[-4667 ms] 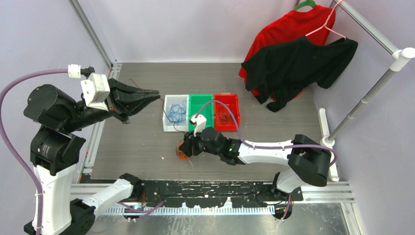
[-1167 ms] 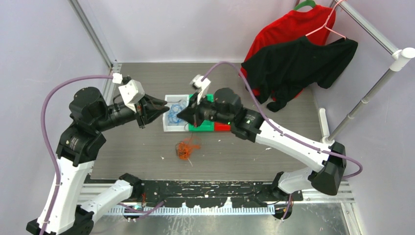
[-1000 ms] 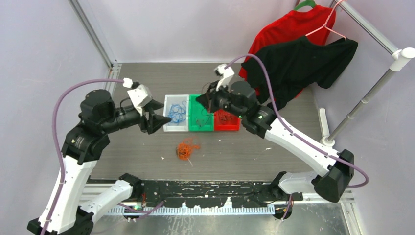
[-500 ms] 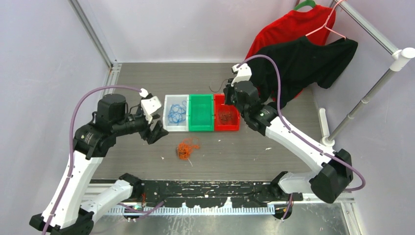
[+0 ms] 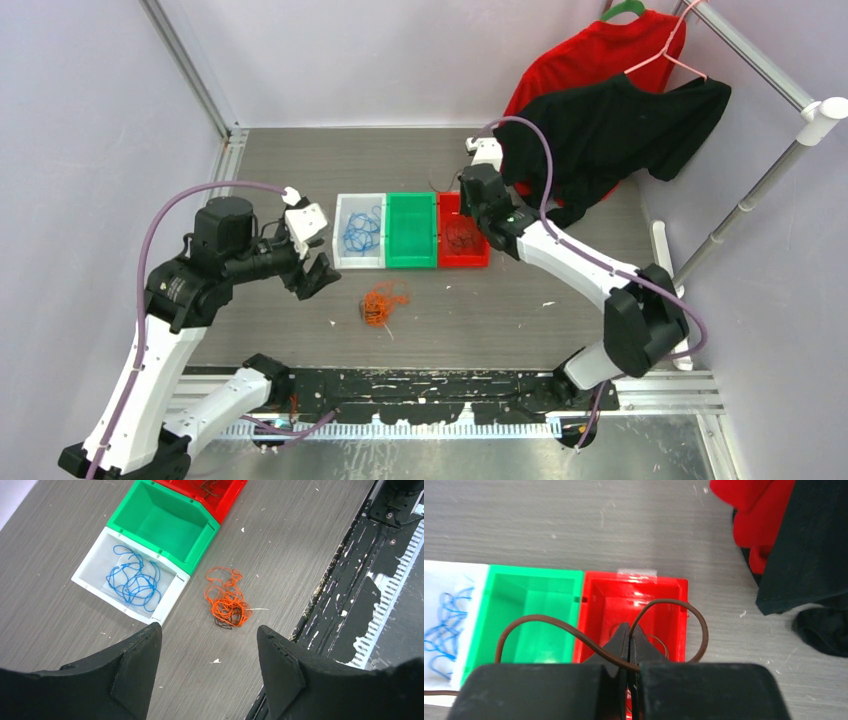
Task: Untangle the cables
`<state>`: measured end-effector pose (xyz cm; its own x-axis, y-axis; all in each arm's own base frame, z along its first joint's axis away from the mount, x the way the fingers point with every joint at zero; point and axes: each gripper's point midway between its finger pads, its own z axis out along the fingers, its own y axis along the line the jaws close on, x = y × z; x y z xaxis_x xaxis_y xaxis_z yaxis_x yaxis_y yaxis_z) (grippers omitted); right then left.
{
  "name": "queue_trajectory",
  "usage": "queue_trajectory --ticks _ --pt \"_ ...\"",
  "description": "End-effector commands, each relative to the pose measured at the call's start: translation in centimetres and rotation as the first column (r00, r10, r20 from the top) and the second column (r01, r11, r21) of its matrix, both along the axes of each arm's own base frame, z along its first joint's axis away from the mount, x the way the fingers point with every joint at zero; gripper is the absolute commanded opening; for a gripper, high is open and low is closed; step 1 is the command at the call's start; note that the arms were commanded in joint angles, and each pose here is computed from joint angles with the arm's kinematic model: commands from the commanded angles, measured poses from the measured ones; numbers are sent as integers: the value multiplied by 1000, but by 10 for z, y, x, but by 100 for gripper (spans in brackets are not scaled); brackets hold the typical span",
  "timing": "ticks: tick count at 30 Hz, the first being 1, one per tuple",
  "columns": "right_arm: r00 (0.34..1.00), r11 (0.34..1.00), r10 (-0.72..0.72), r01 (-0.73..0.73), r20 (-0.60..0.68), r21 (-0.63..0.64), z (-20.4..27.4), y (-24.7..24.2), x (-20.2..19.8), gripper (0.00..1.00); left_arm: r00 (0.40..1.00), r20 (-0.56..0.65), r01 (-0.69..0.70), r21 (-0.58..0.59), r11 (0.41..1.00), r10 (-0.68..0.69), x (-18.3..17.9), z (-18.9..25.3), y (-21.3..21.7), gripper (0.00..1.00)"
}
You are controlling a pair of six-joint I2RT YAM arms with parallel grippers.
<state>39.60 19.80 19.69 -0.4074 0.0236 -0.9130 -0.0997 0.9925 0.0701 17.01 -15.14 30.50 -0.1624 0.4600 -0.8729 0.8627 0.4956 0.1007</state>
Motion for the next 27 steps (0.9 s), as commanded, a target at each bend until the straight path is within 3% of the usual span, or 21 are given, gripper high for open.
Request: queue_trajectory --ticks 1,7,16,21,27 --pt "994 996 -93 92 -63 -10 -9 -6 11 1 998 47 30 -30 999 -29 -5 17 -3 70" --pt "948 986 -161 141 -273 -94 -53 -10 4 10 997 59 40 -33 999 -38 -6 22 -4 70" --pt "887 978 -200 154 -415 -143 -81 -16 1 19 996 72 51 -37 998 -48 -8 28 -4 69" --pt "882 982 -181 135 -435 -135 -79 -15 -3 56 996 74 57 -38 998 -54 -8 29 -5 69" --pt "908 992 -114 85 -403 -88 -50 -9 -5 69 996 74 62 -41 997 -59 -5 31 -7 69"
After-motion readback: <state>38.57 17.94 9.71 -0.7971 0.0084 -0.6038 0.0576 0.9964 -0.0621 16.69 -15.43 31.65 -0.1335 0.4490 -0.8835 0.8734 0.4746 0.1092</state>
